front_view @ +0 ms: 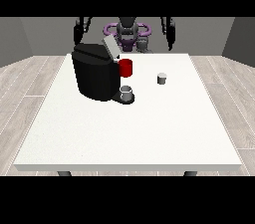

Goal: Insert the coffee pod into the coffee machine and close the lid

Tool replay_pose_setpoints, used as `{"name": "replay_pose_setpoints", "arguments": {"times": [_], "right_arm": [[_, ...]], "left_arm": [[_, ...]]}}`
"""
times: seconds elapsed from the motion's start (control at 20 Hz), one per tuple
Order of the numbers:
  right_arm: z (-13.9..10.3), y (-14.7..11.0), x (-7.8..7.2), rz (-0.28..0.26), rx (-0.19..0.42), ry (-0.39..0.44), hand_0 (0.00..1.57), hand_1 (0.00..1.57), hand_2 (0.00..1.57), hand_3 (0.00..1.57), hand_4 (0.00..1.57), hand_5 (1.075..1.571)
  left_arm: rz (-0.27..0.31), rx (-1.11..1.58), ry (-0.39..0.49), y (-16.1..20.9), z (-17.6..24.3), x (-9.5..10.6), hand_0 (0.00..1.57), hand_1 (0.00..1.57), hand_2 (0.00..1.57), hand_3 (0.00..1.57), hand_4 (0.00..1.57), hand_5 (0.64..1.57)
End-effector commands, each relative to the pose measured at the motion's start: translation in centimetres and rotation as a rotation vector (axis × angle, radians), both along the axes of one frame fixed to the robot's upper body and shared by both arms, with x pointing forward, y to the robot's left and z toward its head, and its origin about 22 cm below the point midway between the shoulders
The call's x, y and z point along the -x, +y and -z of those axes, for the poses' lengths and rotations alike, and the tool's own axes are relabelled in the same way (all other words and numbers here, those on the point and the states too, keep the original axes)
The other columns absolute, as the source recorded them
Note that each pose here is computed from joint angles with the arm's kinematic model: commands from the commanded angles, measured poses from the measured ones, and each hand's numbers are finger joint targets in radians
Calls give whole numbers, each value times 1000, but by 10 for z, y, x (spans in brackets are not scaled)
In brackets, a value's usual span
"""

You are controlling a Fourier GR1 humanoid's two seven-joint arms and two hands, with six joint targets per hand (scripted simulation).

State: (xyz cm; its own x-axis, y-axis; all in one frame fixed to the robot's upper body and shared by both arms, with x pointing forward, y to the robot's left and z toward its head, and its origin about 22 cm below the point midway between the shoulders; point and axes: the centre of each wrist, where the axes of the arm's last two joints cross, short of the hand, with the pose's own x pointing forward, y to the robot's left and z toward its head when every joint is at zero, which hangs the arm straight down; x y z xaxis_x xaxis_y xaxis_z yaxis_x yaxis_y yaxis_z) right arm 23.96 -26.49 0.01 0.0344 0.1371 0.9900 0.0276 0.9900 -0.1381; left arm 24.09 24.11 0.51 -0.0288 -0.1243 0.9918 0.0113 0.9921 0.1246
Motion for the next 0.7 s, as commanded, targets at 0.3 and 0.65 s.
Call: {"name": "replay_pose_setpoints", "arguments": {"times": [0.3, 0.65], "right_arm": [[-10, -2, -11, 122, 71, -50, 0, 0, 0, 0, 0, 1571], [-28, 39, -22, 16, 96, -146, 0, 0, 0, 0, 0, 1571]], "left_arm": [[214, -293, -73, 33, -7, 0, 0, 0, 0, 0, 0, 1571], [121, -482, -22, 72, -46, -55, 0, 0, 0, 0, 0, 1571]]}}
